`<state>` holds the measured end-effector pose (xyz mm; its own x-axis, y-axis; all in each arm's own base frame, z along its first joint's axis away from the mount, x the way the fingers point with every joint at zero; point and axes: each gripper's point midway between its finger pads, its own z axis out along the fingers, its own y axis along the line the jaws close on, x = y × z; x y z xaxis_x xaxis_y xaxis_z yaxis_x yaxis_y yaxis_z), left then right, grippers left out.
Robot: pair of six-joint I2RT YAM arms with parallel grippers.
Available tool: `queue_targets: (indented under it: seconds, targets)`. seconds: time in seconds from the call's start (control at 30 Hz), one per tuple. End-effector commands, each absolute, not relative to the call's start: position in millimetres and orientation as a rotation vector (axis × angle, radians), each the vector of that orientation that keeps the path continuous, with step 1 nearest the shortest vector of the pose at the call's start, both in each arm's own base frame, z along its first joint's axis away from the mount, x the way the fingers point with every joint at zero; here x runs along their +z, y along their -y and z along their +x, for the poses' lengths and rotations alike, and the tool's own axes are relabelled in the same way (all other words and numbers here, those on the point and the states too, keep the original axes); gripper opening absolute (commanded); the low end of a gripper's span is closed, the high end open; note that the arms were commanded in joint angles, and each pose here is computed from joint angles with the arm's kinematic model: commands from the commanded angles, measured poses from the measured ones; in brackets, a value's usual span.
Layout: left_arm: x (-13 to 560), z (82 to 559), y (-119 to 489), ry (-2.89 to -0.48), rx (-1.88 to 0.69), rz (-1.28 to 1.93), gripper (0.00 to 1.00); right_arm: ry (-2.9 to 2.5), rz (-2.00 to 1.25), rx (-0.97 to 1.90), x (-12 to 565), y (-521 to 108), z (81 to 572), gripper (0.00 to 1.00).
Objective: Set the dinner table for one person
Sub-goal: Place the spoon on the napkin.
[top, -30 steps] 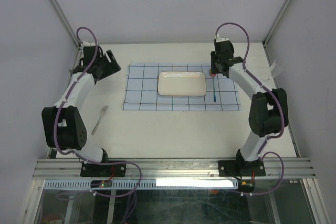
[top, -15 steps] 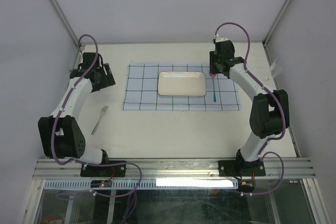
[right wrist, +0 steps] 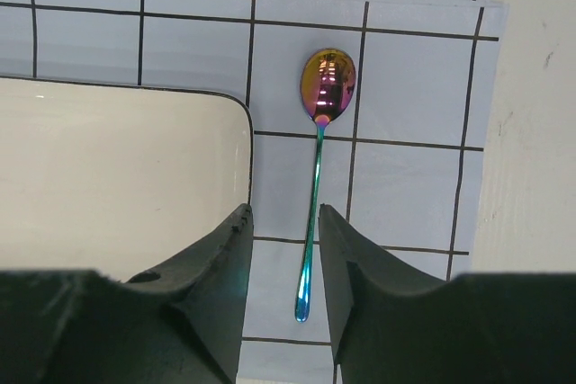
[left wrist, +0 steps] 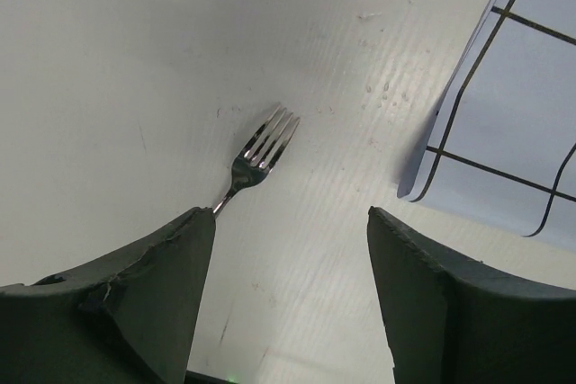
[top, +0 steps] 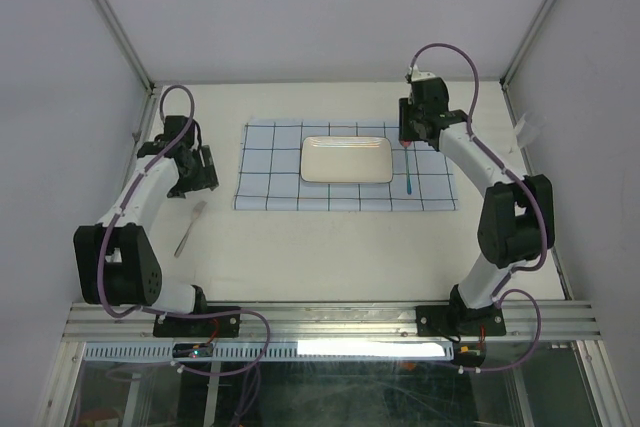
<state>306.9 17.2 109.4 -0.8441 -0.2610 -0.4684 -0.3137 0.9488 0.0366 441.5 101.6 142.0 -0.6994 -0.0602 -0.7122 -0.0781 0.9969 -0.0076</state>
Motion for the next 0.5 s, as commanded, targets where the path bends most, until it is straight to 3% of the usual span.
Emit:
queue_targets:
  seconds: [0.0, 0.47]
  targets:
    - [95, 310, -13, -2.654, 0.143, -0.362, 0.7, -2.231, -0.073, 0.078, 183, -105, 447, 0.38]
    - [73, 310, -12, -2.655, 0.135, -0.341, 0.69, -2.242, -0.064, 0.083, 177, -105, 444, 0.38]
